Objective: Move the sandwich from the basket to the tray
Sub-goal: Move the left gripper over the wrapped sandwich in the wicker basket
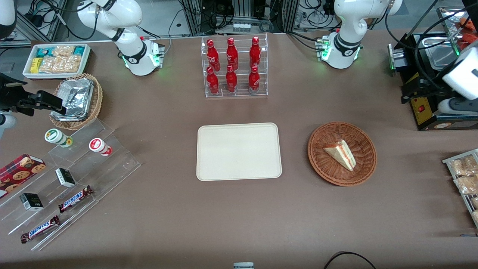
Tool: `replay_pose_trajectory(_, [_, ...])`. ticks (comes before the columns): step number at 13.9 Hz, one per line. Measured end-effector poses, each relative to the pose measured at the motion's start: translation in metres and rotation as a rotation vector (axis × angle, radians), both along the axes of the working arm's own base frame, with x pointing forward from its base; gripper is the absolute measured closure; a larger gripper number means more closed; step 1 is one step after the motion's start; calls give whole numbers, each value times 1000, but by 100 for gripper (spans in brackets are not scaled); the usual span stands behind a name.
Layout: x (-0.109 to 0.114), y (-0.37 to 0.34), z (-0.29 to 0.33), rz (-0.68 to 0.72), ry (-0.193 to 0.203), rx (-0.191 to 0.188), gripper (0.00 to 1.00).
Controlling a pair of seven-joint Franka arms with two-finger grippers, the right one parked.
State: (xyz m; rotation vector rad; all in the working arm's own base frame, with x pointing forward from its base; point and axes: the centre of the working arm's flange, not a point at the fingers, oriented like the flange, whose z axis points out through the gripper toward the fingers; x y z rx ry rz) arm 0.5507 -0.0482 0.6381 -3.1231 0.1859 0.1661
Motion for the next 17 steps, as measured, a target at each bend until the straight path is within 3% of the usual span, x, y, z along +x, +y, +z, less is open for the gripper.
replay_pose_trajectory(5, [4,-3,-12,-3,23,1,0])
replay_pose_trajectory(10, [23,-3,-73,-1,129,8,0])
replay_pose_trajectory(12, [25,-3,-104,-1,154,10,0])
replay_pose_trajectory(15, [24,-10,-156,30,164,19,0])
replay_pose_trajectory(17, [20,-24,-192,70,147,31,0])
